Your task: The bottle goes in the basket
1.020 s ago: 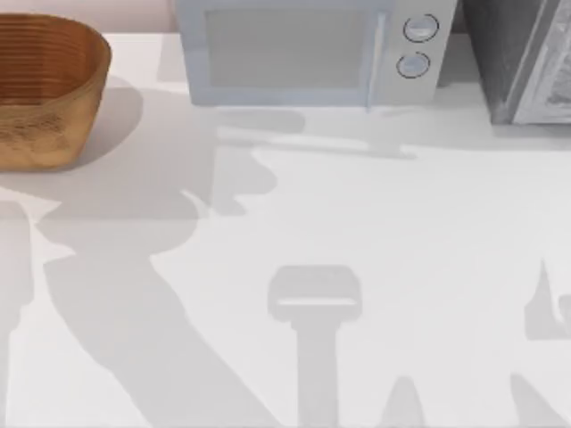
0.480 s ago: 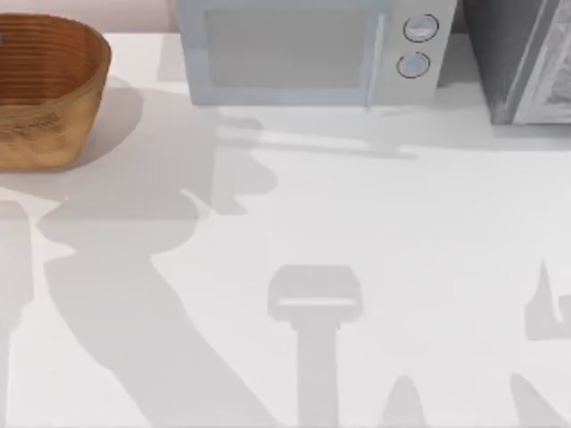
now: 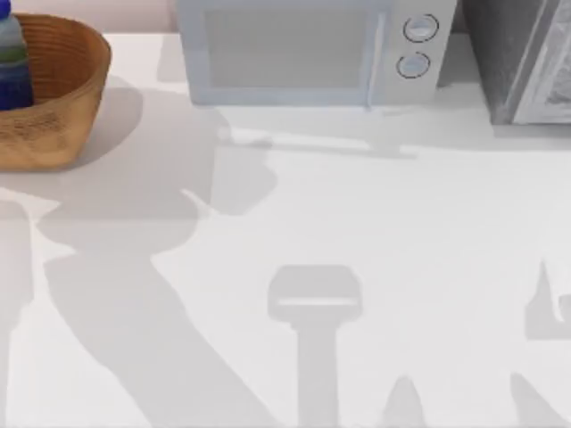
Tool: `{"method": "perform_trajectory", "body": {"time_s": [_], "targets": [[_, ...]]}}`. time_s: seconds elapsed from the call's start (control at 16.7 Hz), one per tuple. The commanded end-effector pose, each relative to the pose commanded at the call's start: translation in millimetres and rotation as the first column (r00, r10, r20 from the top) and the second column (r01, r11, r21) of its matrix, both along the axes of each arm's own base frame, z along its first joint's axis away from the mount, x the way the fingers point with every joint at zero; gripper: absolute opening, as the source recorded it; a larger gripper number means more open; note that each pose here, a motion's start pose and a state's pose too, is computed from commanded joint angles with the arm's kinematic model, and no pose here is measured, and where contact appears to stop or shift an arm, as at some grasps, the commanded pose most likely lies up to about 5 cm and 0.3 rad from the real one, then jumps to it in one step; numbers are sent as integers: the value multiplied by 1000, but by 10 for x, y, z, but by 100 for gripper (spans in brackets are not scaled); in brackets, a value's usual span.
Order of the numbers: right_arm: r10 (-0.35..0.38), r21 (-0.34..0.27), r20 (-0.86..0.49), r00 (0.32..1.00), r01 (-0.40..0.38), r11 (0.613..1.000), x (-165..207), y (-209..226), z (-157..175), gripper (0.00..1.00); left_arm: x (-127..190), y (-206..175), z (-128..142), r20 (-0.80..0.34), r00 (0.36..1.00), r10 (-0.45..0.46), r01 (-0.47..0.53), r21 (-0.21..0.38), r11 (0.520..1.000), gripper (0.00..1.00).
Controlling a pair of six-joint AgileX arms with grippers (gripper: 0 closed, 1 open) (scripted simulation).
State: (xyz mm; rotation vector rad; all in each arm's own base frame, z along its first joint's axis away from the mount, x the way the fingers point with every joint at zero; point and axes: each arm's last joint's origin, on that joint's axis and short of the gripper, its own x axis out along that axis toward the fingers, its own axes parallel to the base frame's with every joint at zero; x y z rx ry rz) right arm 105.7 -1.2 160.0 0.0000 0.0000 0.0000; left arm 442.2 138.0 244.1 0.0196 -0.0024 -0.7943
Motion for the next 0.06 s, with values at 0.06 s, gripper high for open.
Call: {"method": "perform_trajectory", "body": {"time_s": [0.06], "targets": [[0,0,0,1000,0,1000,0,0,0,100,0,0,0,0,1000,0,0,0,1000,100]]}}
